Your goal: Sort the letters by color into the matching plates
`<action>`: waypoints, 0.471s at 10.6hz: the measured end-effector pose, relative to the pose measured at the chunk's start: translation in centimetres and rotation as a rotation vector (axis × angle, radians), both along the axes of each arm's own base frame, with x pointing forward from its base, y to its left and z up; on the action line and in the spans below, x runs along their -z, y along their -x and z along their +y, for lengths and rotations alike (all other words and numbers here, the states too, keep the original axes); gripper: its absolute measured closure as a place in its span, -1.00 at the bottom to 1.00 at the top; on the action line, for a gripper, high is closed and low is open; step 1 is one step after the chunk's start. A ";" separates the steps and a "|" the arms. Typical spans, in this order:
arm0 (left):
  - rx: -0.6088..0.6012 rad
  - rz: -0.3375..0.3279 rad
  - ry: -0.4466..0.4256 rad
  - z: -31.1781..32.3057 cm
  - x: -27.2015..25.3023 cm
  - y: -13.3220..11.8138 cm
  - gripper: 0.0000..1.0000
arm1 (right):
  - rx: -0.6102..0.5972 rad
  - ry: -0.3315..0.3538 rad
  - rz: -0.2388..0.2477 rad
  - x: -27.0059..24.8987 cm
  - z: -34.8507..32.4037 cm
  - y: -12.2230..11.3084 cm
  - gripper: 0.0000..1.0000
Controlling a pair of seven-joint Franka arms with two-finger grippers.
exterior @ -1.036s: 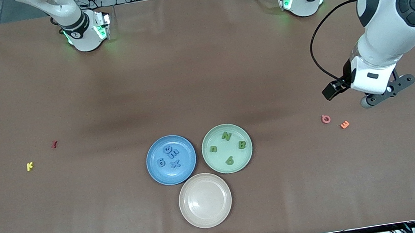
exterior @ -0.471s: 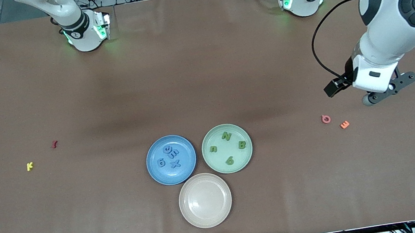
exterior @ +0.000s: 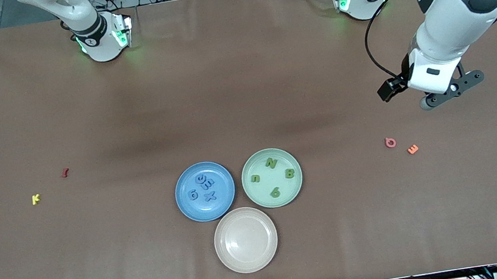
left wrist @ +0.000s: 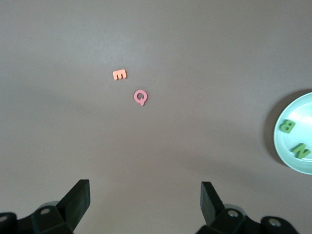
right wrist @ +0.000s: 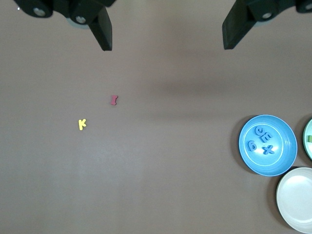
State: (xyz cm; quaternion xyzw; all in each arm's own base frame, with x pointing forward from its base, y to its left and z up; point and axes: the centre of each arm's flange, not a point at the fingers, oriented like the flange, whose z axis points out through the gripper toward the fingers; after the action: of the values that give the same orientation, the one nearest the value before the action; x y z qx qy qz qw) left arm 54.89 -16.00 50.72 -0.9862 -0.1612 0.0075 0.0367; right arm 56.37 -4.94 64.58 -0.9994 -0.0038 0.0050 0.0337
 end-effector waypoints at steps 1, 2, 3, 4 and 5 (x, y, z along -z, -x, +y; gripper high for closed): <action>0.012 -0.033 0.010 0.1 -1.4 -0.4 -1.00 | 0.000 0.000 0.000 0.0 0.0 0.0 -1.00; 0.067 -0.058 0.017 0.2 -2.8 -0.8 -1.00 | 0.001 0.000 -0.001 -0.1 0.0 0.1 -1.00; 0.147 -0.065 0.020 0.4 -3.6 -1.0 -1.00 | 0.002 0.000 -0.002 -0.2 -0.1 0.1 -1.00; 0.221 -0.061 0.018 0.7 -3.8 -1.0 -1.00 | 0.002 0.000 -0.004 -0.3 -0.1 0.2 -1.00; 0.268 -0.057 0.017 1.0 -3.8 -1.1 -1.00 | 0.003 0.000 -0.004 -0.3 -0.1 0.2 -1.00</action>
State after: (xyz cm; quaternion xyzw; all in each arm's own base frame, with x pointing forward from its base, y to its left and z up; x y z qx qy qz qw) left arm 56.02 -15.00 54.47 -0.9990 -0.0288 -0.0239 0.0242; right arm 56.17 -5.09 64.87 -0.9994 -0.0026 0.0028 0.0336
